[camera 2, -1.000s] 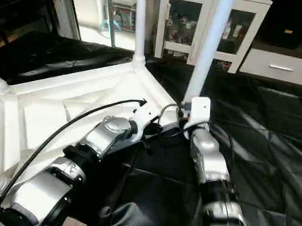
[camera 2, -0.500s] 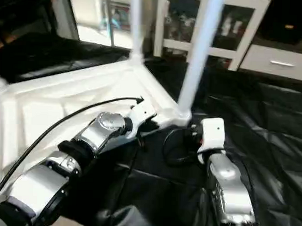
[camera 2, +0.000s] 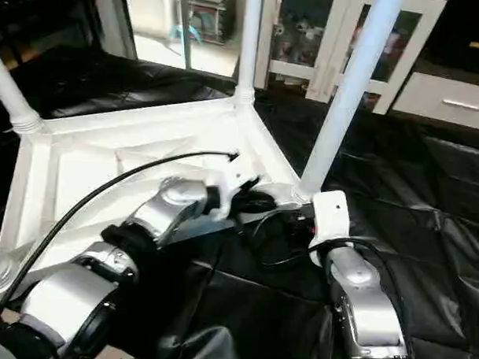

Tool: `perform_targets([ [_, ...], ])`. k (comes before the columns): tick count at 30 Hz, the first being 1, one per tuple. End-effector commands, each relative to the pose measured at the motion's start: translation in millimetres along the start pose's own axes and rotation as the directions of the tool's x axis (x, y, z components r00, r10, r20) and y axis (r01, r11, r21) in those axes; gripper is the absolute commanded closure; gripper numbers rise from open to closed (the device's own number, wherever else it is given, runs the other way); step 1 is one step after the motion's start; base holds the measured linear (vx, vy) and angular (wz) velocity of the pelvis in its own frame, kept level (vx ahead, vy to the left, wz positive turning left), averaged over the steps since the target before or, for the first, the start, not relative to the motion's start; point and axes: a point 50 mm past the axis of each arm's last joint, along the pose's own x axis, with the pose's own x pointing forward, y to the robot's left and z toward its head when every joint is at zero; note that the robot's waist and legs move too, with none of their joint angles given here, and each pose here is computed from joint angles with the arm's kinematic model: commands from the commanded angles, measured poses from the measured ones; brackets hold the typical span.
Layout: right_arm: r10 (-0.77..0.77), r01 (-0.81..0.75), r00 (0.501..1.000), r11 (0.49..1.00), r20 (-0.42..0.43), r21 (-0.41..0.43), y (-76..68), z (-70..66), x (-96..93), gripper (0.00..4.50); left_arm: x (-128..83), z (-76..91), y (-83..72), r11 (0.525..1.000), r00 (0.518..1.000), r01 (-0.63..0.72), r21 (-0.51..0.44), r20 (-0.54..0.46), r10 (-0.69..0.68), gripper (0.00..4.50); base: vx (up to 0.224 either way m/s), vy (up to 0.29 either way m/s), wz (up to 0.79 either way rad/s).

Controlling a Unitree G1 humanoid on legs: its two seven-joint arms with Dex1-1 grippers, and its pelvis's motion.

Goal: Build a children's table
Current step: Rotate table base

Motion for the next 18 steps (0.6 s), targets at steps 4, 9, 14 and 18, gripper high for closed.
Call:
perform_targets([
  [4,0.013,-0.013,1.000,1.000,0.007,-0.016,-1.2,2.8,-4.0,0.00,-14.7,3.4,13.1,0.997,0.997,-0.073,0.018,-0.004,0.073,3.14,0.000,0.000,0.00],
  [9,0.089,-0.088,0.994,0.996,0.070,-0.021,5.0,9.3,-7.4,0.00,-43.7,-4.1,20.6,0.993,0.992,-0.118,0.014,-0.034,0.118,2.75,0.000,0.000,0.00],
  [14,0.223,-0.223,0.975,0.974,-0.010,-0.047,15.0,3.6,-11.3,0.00,-94.9,-16.4,5.2,0.995,0.995,-0.094,-0.022,-0.040,0.093,2.75,0.000,0.000,0.00],
  [18,0.230,-0.231,0.973,0.972,-0.029,-0.033,15.3,1.4,-9.7,0.00,-111.7,-16.8,-7.3,0.995,0.995,-0.088,-0.037,-0.050,0.086,2.75,0.000,0.000,0.00],
])
